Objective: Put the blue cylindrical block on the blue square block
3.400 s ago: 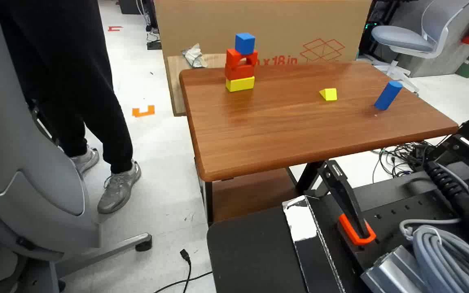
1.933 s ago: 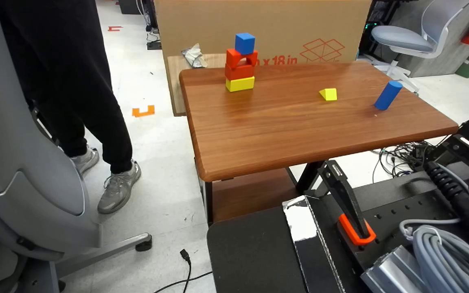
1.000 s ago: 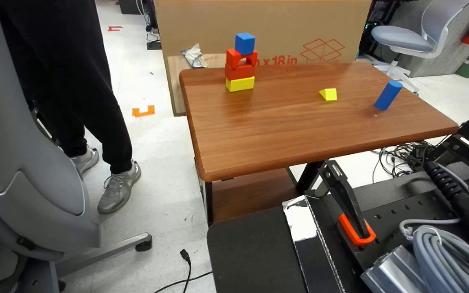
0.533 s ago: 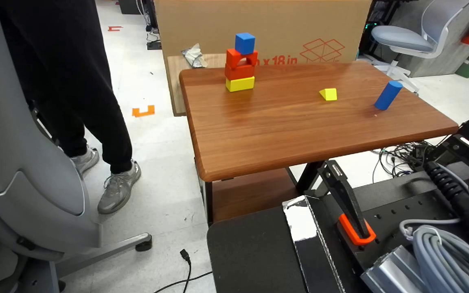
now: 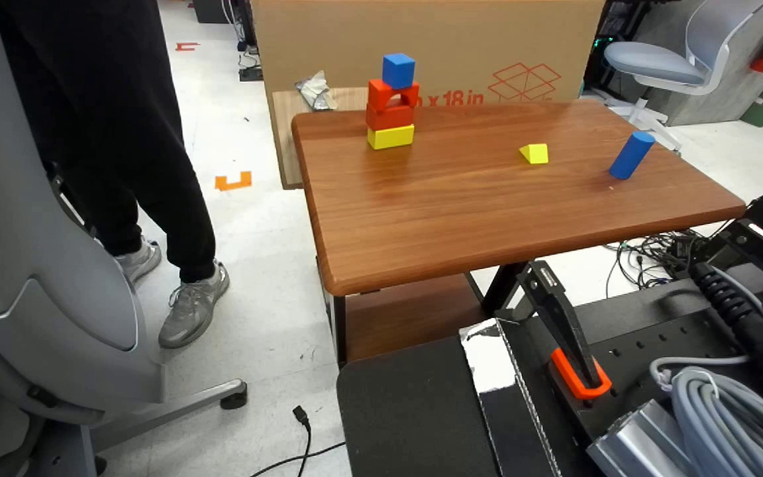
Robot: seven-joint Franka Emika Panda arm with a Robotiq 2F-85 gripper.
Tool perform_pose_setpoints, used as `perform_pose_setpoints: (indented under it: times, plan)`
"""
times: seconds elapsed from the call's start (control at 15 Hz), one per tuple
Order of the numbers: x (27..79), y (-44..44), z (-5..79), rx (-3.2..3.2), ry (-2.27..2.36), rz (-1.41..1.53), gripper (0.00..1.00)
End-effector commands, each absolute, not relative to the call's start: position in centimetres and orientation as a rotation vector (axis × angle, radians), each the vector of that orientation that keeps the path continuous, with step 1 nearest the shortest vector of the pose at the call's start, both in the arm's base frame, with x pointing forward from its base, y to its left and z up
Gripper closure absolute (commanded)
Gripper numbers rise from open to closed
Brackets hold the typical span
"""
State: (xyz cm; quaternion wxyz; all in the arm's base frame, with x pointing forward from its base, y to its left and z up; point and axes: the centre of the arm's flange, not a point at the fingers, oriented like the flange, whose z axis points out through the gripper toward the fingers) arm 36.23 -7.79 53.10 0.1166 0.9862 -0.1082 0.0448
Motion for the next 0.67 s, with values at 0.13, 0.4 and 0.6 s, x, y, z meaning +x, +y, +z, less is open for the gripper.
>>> perform_pose_setpoints:
  times: [0.13, 0.4, 0.6]
  plan:
    - [41.3, -13.7, 51.7, 2.896, -0.133, 0.108, 0.0]
    - [46.4, -16.1, 48.7, 2.903, 0.067, 0.11, 0.0]
    - [50.9, -16.4, 45.5, 2.911, 0.209, 0.107, 0.0]
